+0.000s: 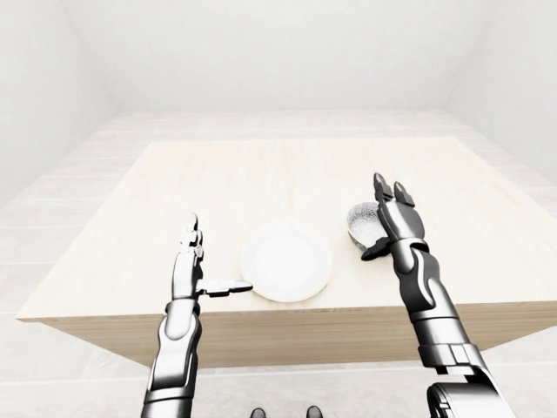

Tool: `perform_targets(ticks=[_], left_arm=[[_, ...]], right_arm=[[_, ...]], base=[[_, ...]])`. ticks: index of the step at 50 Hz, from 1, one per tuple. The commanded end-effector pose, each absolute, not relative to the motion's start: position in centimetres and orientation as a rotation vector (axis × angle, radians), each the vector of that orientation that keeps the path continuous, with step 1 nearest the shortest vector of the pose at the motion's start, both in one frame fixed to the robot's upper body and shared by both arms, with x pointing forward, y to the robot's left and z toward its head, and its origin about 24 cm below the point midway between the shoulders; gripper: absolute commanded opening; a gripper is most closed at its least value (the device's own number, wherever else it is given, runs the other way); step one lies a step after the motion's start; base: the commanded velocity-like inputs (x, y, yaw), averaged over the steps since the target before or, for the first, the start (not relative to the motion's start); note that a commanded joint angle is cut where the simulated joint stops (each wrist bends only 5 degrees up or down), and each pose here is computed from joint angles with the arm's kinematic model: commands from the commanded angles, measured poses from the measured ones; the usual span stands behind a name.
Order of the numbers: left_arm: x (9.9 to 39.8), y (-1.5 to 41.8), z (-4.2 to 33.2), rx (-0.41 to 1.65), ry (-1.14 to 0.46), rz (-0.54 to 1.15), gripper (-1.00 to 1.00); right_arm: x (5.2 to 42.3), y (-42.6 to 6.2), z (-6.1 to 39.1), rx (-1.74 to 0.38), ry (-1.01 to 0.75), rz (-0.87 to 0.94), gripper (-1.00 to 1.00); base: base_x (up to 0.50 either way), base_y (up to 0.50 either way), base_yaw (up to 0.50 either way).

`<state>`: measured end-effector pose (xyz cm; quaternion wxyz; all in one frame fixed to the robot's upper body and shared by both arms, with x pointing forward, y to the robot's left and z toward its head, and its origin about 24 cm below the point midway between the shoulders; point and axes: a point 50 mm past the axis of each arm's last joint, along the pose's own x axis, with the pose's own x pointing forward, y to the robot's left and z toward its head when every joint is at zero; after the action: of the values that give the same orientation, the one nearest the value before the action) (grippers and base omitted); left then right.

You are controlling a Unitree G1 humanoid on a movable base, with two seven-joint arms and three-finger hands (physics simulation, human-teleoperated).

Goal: Put the bowl on the plate.

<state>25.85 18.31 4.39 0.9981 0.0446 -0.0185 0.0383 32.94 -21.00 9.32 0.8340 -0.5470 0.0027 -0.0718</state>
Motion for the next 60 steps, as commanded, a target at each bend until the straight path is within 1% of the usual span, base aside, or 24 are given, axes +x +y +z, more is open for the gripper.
perform_targets(ticks=[1,24,32,60], left_arm=[[25.4,18.2,4.6,0.092,-0.046,0.072,1.00],[25.7,18.5,4.5,0.086,-0.042,0.080,1.00],[25.7,18.5,4.6,0.083,-0.044,0.086,1.00],[25.1,18.1,4.9,0.089,-0.051,0.073,1.00]], right_arm=[[32.8,-21.0,8.6,-1.201,0.036,-0.129,1.00],[32.6,-21.0,7.3,-1.289,0.089,-0.099,1.00],[32.8,-21.3,7.3,-1.283,0.091,-0.124,1.00],[32.9,-21.8,6.2,-1.297,0.132,-0.116,1.00]], base=[[0.00,0.00,0.00],[0.00,0.00,0.00],[0.00,0.00,0.00],[0.00,0.00,0.00]])
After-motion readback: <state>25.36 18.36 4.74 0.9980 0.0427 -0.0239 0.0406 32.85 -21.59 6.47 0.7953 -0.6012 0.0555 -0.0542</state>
